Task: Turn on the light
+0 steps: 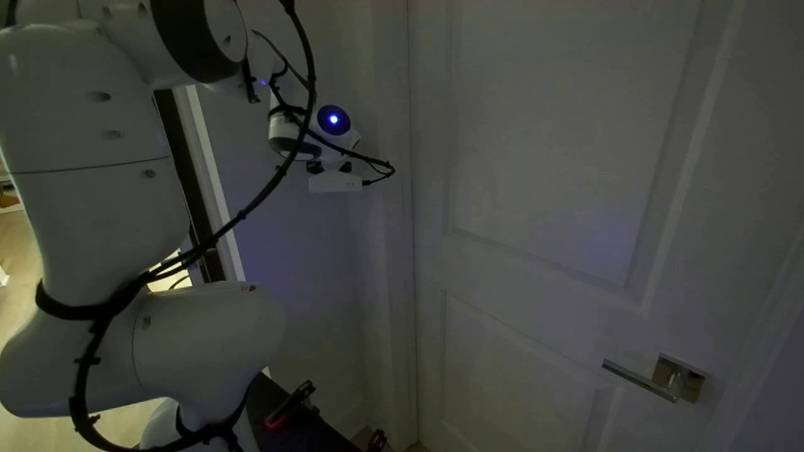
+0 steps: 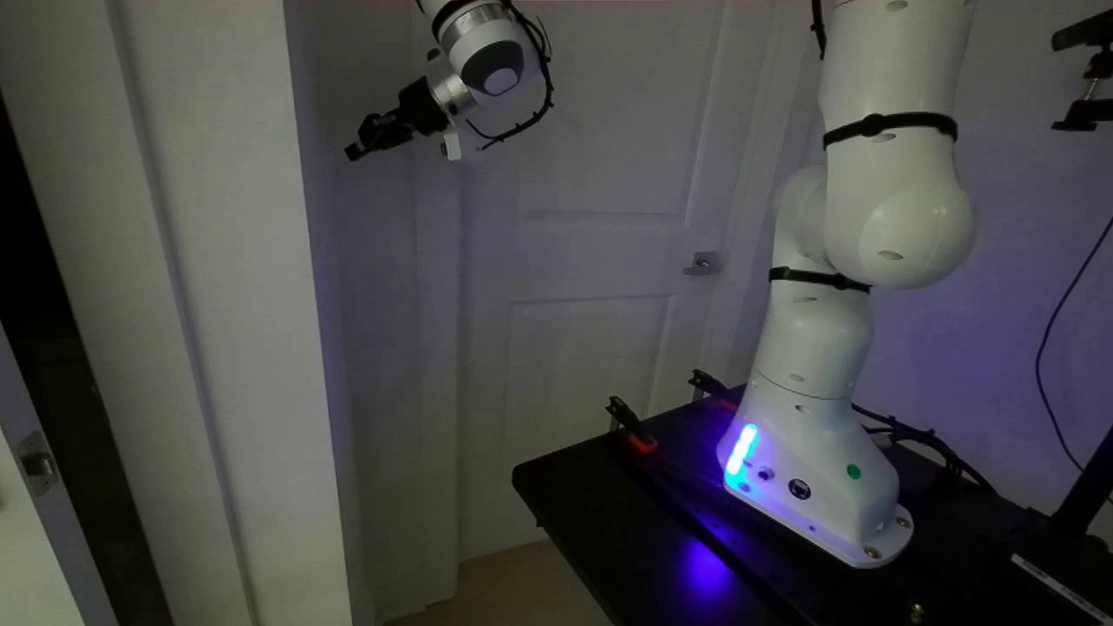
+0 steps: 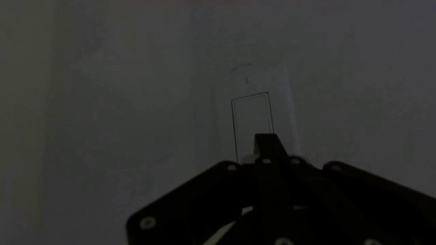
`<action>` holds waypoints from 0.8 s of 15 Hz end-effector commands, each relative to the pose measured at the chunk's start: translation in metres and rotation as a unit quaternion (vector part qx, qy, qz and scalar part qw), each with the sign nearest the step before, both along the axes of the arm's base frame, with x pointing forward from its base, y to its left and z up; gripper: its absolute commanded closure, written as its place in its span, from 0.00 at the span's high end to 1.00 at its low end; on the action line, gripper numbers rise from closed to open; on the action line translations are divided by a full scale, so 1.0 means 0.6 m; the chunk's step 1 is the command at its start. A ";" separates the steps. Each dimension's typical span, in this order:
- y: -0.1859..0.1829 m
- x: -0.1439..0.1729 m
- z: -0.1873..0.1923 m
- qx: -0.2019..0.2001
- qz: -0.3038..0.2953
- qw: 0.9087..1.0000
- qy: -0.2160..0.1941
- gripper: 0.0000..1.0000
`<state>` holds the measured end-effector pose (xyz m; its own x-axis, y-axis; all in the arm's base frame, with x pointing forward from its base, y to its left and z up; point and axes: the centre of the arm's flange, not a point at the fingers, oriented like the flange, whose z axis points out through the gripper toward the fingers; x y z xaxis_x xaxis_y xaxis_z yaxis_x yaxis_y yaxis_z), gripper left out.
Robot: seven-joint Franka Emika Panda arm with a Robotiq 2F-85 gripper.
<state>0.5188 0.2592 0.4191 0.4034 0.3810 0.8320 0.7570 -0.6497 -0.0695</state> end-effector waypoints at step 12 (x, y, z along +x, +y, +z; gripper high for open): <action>0.043 0.047 -0.026 -0.001 -0.005 1.000 -0.022 0.00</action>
